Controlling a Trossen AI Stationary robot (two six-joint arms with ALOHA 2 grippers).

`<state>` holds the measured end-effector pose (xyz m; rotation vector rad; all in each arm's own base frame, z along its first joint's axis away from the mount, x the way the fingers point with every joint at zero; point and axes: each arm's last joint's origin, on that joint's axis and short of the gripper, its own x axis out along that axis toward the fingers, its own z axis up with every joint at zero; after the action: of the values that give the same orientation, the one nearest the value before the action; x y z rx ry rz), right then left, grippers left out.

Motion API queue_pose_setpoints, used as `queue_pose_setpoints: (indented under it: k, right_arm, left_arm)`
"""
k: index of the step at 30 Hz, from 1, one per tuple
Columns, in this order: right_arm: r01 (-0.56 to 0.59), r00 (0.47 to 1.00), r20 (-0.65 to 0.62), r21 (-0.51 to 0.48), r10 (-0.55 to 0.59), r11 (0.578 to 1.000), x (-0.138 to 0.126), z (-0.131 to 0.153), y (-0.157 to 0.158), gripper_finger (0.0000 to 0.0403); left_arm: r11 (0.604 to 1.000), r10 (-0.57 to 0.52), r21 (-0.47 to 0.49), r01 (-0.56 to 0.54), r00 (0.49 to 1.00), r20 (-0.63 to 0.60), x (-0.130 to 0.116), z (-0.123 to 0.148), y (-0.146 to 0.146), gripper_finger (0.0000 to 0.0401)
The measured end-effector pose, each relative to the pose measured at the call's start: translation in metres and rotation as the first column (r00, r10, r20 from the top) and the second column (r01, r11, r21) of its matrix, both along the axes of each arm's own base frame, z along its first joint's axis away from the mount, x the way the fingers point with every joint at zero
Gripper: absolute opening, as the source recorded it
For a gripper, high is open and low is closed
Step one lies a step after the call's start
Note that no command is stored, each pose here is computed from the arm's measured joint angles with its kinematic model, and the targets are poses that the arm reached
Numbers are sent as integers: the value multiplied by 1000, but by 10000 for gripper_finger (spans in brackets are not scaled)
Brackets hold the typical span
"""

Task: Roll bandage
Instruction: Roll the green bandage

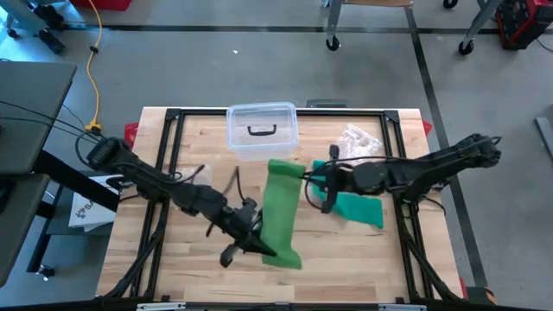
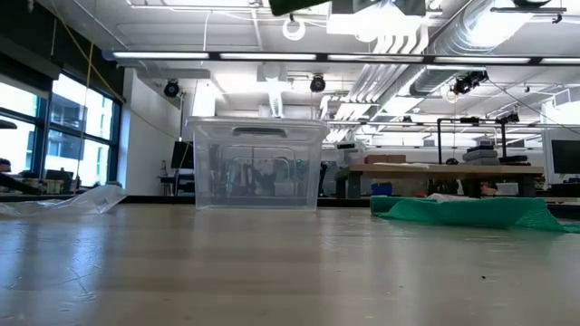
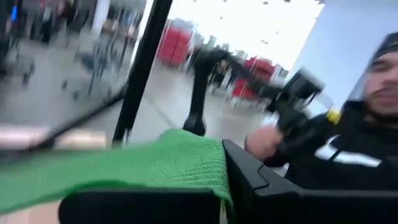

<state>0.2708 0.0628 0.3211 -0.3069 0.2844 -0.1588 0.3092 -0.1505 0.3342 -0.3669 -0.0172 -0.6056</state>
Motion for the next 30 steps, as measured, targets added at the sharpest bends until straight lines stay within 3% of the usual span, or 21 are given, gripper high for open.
queue_pose_setpoints:
  k: [5, 9, 21, 30]
  right_arm:
    - [-89, 995, -52, 16, 90, 996, 8, -12, 6, 0]
    - [-141, 987, -68, 23, 142, 990, 10, -16, 14, 0]
    - [-161, 987, -26, -11, 161, 987, 10, -11, 18, 0]
    - [-190, 981, -36, -46, 189, 981, 9, -11, 22, 0]
  left_arm:
    - [998, 16, 59, -30, 974, 228, -12, 53, 3, 1]
    - [990, 65, 99, -105, 939, 339, -21, 76, 15, 1]
    - [964, 194, 143, -224, 961, 198, -14, 65, 26, 1]
    - [942, 237, 186, -280, 945, 224, -17, 65, 21, 1]
